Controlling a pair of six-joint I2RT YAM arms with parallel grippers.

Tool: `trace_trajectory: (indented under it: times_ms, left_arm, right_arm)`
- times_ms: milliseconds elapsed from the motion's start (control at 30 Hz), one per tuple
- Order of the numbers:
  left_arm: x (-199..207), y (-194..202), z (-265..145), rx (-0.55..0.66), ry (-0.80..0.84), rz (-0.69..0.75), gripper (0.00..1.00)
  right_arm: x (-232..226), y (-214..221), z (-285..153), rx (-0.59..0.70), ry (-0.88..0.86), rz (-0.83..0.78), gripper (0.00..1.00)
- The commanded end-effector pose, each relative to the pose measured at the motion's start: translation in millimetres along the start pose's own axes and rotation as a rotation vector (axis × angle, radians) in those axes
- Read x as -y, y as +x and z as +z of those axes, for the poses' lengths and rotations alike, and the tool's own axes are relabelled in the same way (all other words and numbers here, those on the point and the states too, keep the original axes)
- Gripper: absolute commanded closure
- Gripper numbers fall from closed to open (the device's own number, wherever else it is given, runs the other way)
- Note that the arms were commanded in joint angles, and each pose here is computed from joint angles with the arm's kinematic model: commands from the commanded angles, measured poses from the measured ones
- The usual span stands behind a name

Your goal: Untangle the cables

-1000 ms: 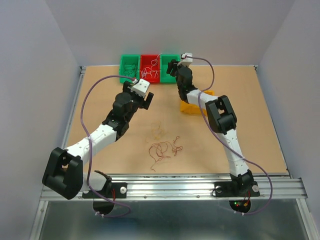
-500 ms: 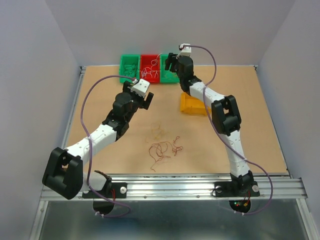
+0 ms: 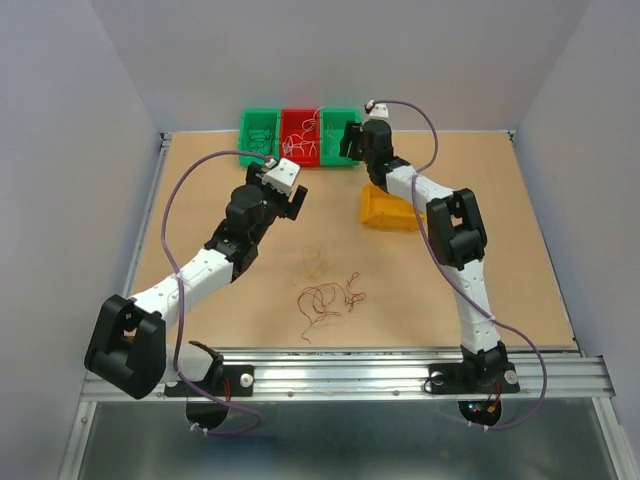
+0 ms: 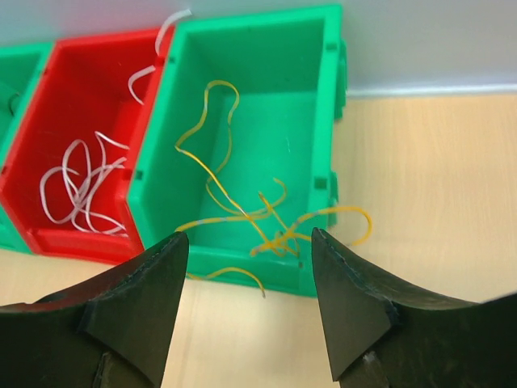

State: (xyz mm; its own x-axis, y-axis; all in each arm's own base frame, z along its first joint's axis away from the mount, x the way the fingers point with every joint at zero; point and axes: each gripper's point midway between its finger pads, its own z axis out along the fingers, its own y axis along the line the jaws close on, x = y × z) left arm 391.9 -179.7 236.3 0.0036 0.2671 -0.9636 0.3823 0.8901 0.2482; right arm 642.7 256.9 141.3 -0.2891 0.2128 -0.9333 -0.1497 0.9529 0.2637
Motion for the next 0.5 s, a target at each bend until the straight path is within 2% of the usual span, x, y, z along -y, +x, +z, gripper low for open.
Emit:
trace_trajectory:
  times_ms: [0,300,467]
  left_arm:
    - [-7,-29,-5,0.08,-0.012,-0.009,0.11]
    - [-8,-30,-5,0.083,-0.014,-0.01,0.11]
    - [-7,-29,-5,0.08,-0.012,-0.006,0.11]
  right_arm:
    - [-11,-25,-16,0.018,-0.039,0.056,0.33]
    - [-19,-13,-1,0.011,-0.075,0.128,0.42]
    - [-18,-4,8,0.006,-0.068,0.151,0.42]
